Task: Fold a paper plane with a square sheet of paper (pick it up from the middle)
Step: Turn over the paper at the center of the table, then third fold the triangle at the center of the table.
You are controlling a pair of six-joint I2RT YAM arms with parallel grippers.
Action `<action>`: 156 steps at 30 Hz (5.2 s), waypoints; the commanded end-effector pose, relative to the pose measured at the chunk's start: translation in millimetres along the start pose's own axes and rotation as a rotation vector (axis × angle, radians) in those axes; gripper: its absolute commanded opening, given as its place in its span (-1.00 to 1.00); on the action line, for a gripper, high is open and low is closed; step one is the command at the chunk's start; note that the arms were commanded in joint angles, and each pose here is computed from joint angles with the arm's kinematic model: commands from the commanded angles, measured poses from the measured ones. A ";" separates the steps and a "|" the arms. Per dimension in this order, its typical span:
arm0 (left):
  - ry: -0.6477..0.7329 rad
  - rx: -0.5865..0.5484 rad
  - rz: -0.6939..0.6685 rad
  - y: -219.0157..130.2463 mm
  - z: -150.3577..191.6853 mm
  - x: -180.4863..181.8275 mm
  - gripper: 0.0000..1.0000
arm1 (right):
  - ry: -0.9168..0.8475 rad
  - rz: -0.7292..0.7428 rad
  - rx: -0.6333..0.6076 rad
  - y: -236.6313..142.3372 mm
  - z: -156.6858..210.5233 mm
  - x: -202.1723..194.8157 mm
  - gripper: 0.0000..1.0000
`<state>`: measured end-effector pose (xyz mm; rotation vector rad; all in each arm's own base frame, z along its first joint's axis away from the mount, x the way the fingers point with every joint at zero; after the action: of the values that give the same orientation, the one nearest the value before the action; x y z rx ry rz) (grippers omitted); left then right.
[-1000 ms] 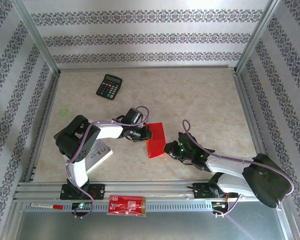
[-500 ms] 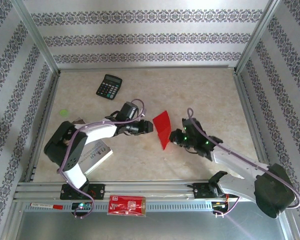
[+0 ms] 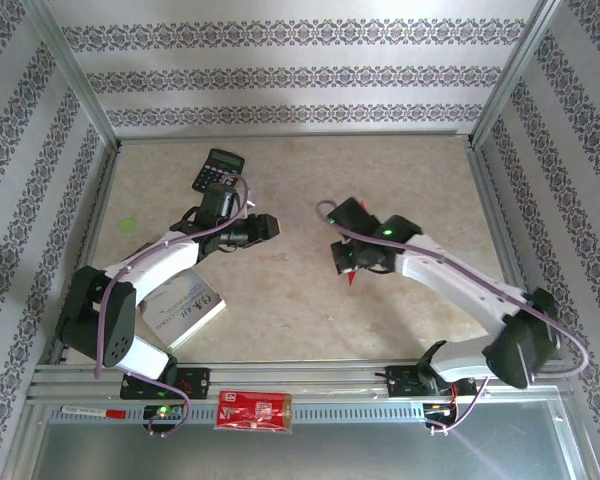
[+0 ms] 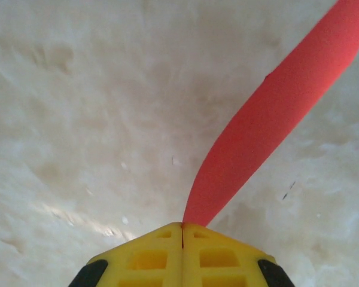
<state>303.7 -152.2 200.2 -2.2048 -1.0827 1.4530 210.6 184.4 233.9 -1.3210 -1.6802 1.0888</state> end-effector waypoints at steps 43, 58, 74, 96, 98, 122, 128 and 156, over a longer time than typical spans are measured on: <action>-0.195 0.351 0.096 117.5 32.9 27.8 -0.88 | -0.031 -0.484 0.200 87.0 56.3 83.7 -0.97; -0.175 0.408 0.011 123.4 48.7 45.3 -0.93 | -0.012 -0.557 0.206 93.9 50.7 75.6 -0.72; -0.177 0.432 -0.008 125.3 57.3 53.4 -1.00 | 0.025 -0.571 0.199 96.0 45.9 63.2 -0.92; -0.164 0.428 -0.053 113.9 64.9 55.4 -1.00 | 0.117 -0.600 0.284 113.9 37.4 28.0 -0.91; -0.161 0.425 -0.055 113.3 64.5 54.8 -1.00 | 0.122 -0.605 0.298 116.4 38.8 27.2 -0.90; -0.149 0.428 -0.065 112.5 62.1 53.2 -1.00 | 0.138 -0.632 0.311 130.6 25.2 27.1 -0.90; -0.151 0.430 -0.066 113.4 62.5 53.7 -1.00 | 0.132 -0.623 0.314 132.3 21.5 26.5 -0.90; -0.143 0.432 -0.066 113.5 60.6 52.6 -1.00 | 0.146 -0.597 0.336 134.4 36.1 22.4 -0.90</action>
<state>322.9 -209.1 85.6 -1.9196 -0.7253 1.6663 225.9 217.7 97.6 -0.6026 -1.5476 0.8301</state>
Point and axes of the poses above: each hand's point on the last joint's axis, 136 mm out from that joint toward the fingers, its own y axis out along the fingers, its own x axis along the line the jaws close on, z = x × y, the point moved 10 cm from there along -y, back along the fingers, and after that the axes turned 8 degrees about y, right-handed, at the moved point
